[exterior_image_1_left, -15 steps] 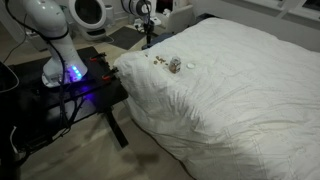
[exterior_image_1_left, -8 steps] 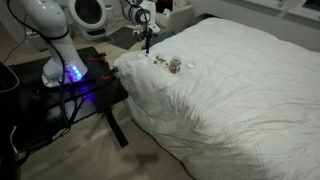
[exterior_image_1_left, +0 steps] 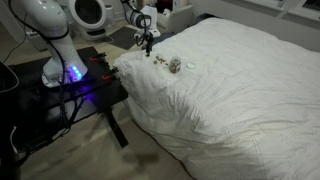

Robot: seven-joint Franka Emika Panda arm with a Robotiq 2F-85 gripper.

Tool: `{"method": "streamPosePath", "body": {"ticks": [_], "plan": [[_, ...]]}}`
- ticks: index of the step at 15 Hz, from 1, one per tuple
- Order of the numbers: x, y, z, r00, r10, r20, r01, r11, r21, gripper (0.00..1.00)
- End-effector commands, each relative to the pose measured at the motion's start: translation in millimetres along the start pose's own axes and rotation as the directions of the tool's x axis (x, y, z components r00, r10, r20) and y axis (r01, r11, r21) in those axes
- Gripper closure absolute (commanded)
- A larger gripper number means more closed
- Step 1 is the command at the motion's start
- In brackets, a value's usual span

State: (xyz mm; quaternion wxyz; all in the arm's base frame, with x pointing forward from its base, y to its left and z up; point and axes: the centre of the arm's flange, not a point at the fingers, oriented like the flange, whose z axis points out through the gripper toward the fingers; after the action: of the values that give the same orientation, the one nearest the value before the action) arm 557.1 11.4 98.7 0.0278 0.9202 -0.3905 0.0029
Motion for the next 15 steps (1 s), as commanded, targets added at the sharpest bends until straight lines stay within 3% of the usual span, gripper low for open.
{"method": "streamPosePath", "body": {"ticks": [1, 13, 14, 15], "plan": [[6, -9, 7, 0.997, 0.079, -0.013, -0.079, 0.997, 0.010, 0.00], [-10, -26, 24, 0.994, 0.113, 0.007, -0.113, 0.994, 0.000, 0.00], [-11, -25, 26, 0.994, 0.111, 0.010, -0.111, 0.994, -0.003, 0.25], [-13, -25, 28, 0.994, 0.109, 0.015, -0.109, 0.994, -0.005, 0.26]]}}
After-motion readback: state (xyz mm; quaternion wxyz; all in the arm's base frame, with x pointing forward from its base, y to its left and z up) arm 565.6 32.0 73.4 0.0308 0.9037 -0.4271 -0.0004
